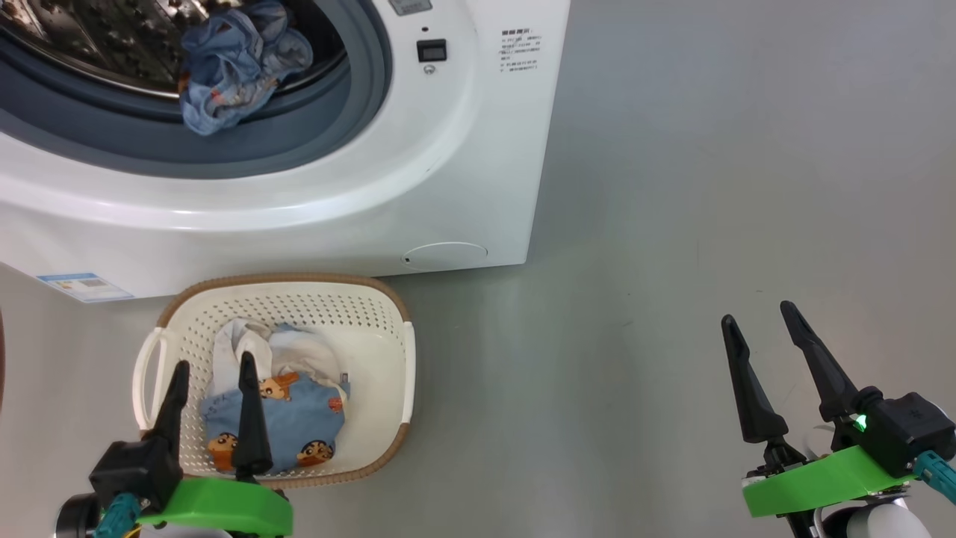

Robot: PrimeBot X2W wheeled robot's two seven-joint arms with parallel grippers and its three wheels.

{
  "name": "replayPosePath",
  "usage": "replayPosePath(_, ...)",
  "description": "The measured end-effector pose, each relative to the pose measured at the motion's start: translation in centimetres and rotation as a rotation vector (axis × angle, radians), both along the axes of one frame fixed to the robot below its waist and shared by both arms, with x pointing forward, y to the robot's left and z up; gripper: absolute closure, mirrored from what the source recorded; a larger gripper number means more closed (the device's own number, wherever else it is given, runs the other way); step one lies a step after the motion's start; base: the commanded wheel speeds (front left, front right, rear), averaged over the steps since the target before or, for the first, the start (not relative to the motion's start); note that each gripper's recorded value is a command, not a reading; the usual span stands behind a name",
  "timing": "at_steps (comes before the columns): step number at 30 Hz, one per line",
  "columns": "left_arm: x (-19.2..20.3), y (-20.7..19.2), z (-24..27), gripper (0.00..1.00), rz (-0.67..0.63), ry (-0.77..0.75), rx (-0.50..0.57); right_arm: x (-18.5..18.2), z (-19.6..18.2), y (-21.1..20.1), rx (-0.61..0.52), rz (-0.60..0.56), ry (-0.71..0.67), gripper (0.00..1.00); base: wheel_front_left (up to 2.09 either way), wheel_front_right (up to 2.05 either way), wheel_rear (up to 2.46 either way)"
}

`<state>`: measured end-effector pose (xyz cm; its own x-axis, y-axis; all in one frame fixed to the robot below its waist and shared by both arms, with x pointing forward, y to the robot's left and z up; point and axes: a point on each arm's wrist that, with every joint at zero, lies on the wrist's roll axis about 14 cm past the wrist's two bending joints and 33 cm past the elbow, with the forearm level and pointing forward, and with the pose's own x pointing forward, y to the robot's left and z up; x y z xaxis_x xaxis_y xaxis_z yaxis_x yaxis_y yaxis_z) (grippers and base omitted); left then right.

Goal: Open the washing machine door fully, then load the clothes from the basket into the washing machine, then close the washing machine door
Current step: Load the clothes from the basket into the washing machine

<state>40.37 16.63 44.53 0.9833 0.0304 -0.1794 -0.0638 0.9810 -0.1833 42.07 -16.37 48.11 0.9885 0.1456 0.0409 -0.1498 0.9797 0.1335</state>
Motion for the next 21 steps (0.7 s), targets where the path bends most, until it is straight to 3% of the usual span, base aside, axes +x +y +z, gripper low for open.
replayPosePath(13,2.8,-0.8,-0.4,0.00,-0.042,-0.003,0.002,0.6,-1.2,-0.1,-0.001,-0.004,0.027,0.00,0.00,0.00,0.00)
replayPosePath(21,6.9,-0.8,-1.8,0.00,-0.060,0.031,-0.044,1.9,-2.3,-0.3,0.001,-0.008,0.041,0.00,0.00,0.00,0.00)
